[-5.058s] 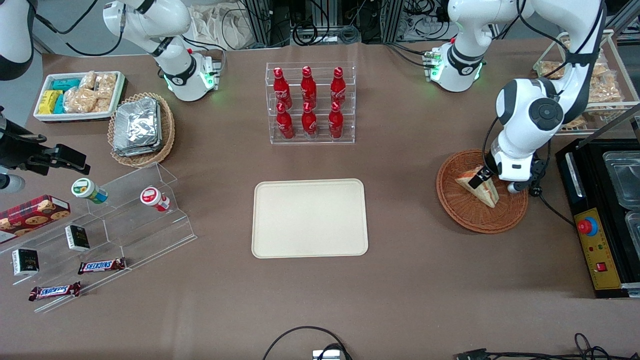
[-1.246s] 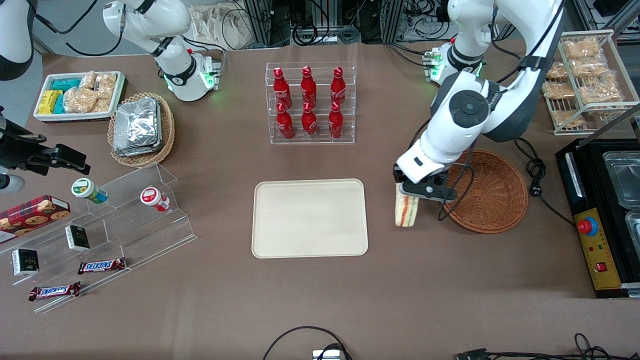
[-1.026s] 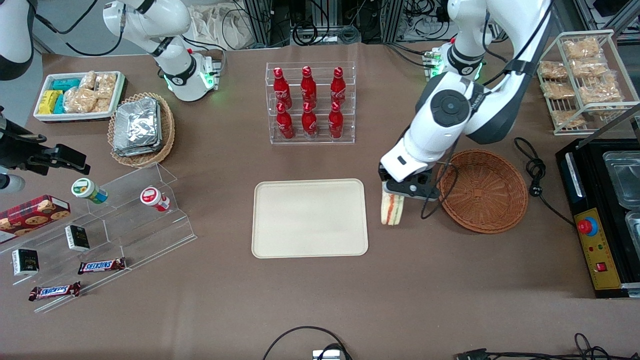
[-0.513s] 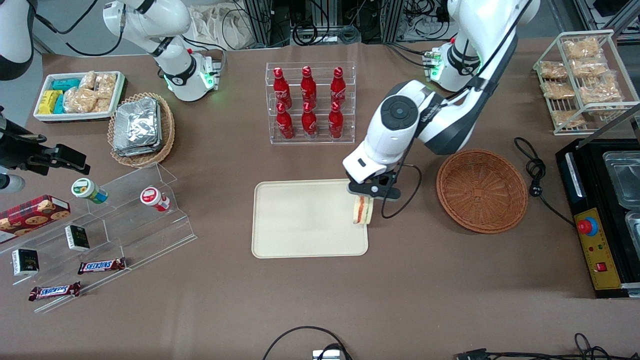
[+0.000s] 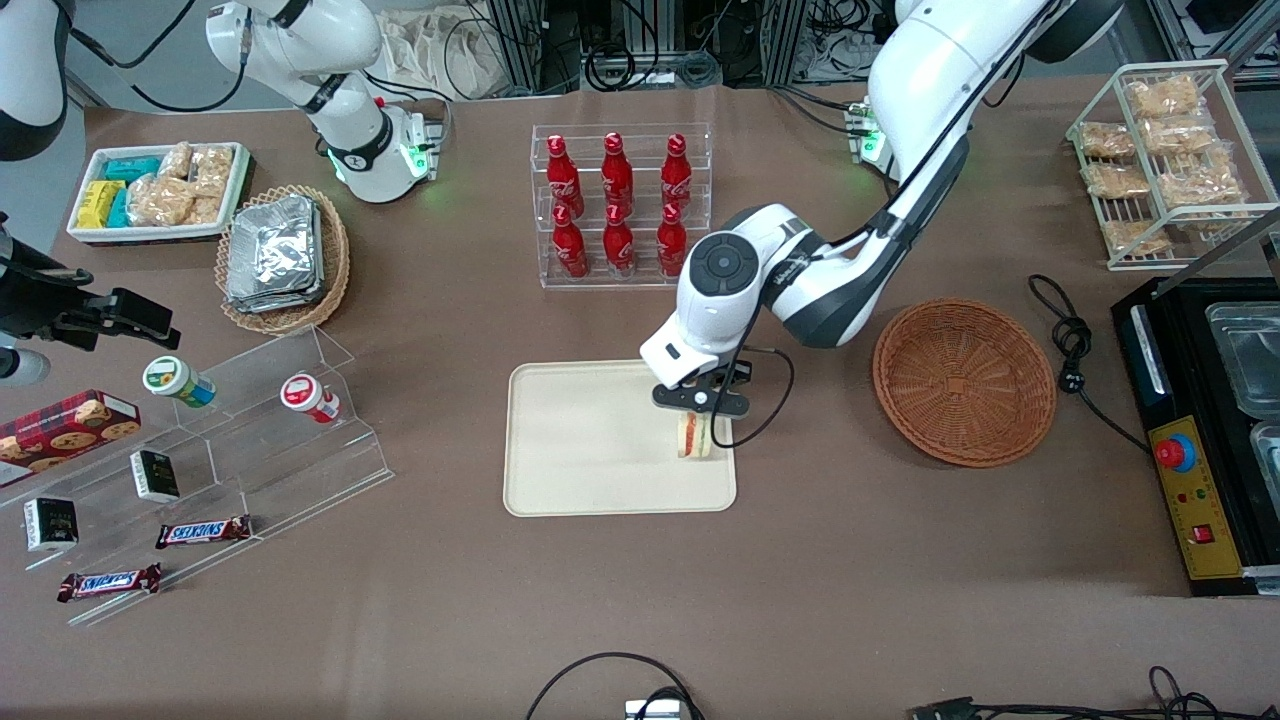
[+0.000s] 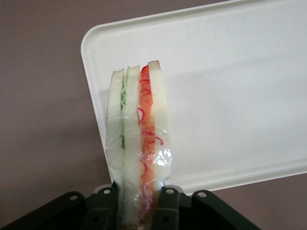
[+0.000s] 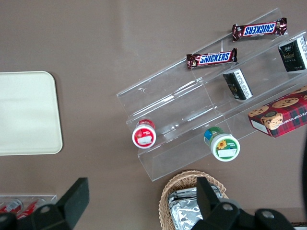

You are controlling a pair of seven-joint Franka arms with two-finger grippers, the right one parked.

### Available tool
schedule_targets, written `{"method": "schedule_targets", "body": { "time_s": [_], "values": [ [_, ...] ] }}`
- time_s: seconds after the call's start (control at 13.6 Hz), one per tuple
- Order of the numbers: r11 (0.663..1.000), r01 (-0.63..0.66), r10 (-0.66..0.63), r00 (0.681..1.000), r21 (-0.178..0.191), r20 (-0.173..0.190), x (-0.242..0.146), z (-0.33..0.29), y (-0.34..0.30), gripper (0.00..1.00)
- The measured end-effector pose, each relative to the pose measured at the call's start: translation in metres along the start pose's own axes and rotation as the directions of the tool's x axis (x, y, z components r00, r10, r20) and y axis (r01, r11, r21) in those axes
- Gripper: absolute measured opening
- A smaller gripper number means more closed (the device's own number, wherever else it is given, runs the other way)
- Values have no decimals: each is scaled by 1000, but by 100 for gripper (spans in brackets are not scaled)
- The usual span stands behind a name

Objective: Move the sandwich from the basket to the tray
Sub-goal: 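Carry the sandwich with the left gripper over the cream tray, then lower the sandwich onto the tray and open the left gripper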

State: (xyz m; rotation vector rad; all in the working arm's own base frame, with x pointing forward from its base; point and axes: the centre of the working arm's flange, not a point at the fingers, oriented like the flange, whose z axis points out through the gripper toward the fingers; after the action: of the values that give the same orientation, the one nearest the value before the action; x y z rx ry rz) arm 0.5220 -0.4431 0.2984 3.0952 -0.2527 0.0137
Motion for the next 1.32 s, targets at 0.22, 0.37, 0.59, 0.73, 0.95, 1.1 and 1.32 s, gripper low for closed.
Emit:
{"method": "schedule_targets", "body": {
  "time_s": [0.22, 0.37, 0.59, 0.73, 0.95, 1.1, 1.32],
  "values": [
    [1000, 8, -8, 1000, -7, 21, 3, 18, 7, 25],
    [1000, 9, -8, 999, -7, 36, 2, 29, 10, 25],
    [1000, 0, 0, 999, 19, 38, -1, 44, 13, 25],
    [999, 7, -8, 1000, 53, 26, -4, 56, 16, 25],
    [998, 12, -14, 999, 65, 31, -6, 66, 17, 25],
    [998, 13, -15, 999, 66, 36, -6, 70, 16, 27],
    [998, 14, -16, 999, 65, 36, -5, 70, 16, 45]
  ]
}}
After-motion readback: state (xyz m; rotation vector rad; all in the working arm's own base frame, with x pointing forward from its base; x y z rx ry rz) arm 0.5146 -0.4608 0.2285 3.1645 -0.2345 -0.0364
